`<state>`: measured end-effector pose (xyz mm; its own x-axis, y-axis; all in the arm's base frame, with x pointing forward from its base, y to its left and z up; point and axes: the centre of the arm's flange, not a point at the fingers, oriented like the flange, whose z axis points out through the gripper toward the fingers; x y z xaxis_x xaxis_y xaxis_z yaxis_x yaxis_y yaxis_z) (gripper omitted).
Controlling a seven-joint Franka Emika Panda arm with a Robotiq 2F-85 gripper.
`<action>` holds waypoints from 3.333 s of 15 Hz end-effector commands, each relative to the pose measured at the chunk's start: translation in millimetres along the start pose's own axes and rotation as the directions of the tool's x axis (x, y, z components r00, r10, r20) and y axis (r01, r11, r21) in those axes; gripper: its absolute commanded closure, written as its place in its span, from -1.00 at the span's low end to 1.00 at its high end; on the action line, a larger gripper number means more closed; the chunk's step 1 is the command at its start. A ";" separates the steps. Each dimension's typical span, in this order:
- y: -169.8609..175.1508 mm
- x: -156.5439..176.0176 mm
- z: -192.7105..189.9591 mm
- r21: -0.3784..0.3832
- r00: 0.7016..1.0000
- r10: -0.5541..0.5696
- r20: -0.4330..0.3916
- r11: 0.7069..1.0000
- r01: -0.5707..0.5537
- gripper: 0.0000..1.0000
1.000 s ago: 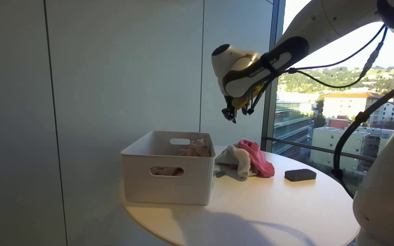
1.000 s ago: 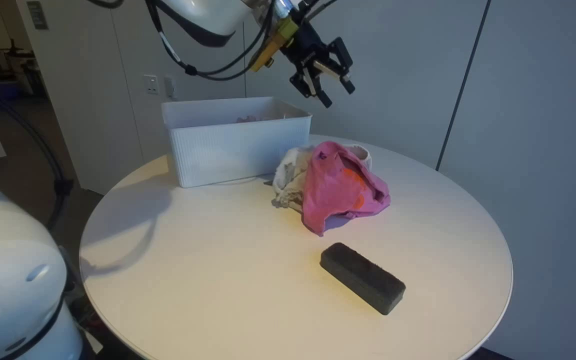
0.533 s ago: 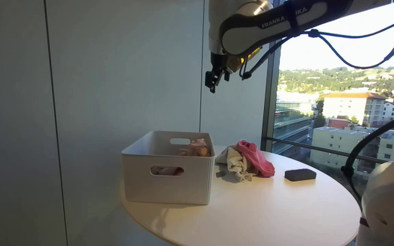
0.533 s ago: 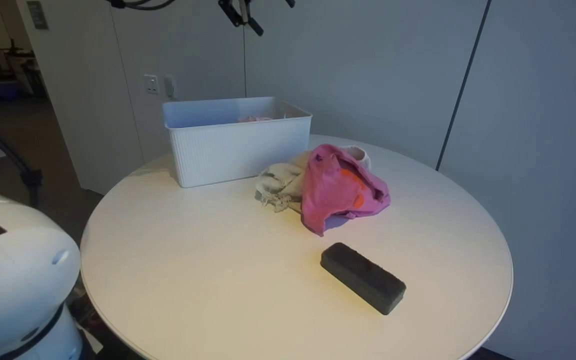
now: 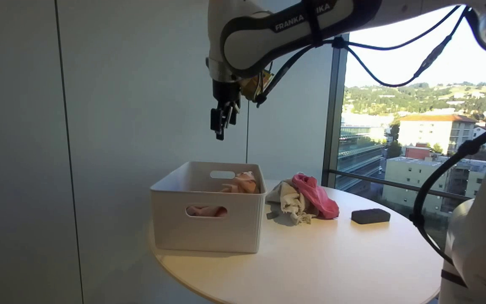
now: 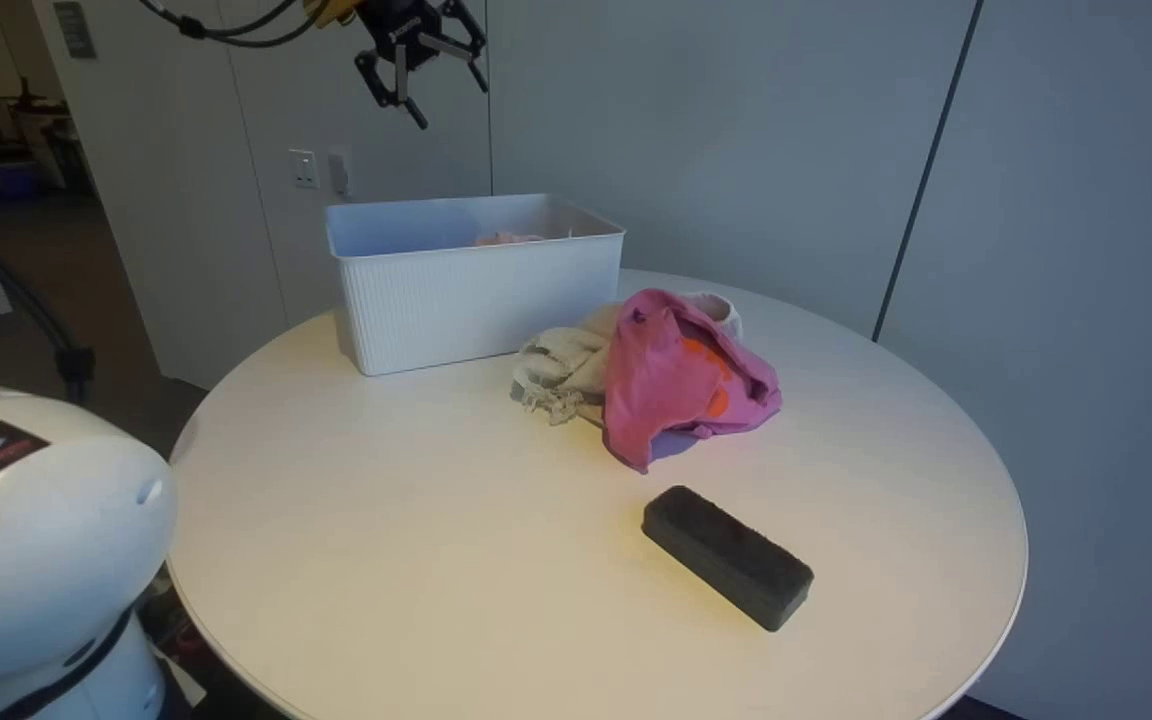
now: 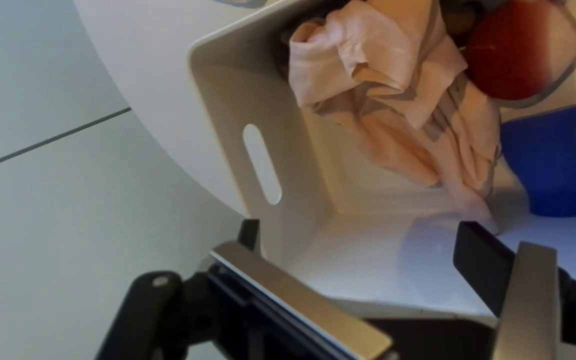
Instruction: Remove the clothes and moose toy from the white basket
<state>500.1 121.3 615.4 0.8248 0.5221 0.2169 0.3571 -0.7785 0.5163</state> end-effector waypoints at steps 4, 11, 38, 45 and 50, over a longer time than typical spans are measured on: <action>12.9 20.3 121.9 0.153 0.944 -0.220 0.246 0.971 0.186 -1.00; 30.1 -3.1 215.6 0.503 0.916 -0.342 0.209 0.841 0.199 -1.00; 107.4 -23.8 -90.3 0.264 0.982 0.003 -0.191 0.963 0.048 0.87; 166.9 -167.9 -186.0 0.224 0.913 0.366 -0.182 0.919 -0.324 0.87; 225.0 -236.1 -126.3 0.096 0.813 0.526 -0.251 0.849 -0.520 0.87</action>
<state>312.7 -98.9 825.8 0.7982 0.1529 0.5826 0.0363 -0.9777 0.2068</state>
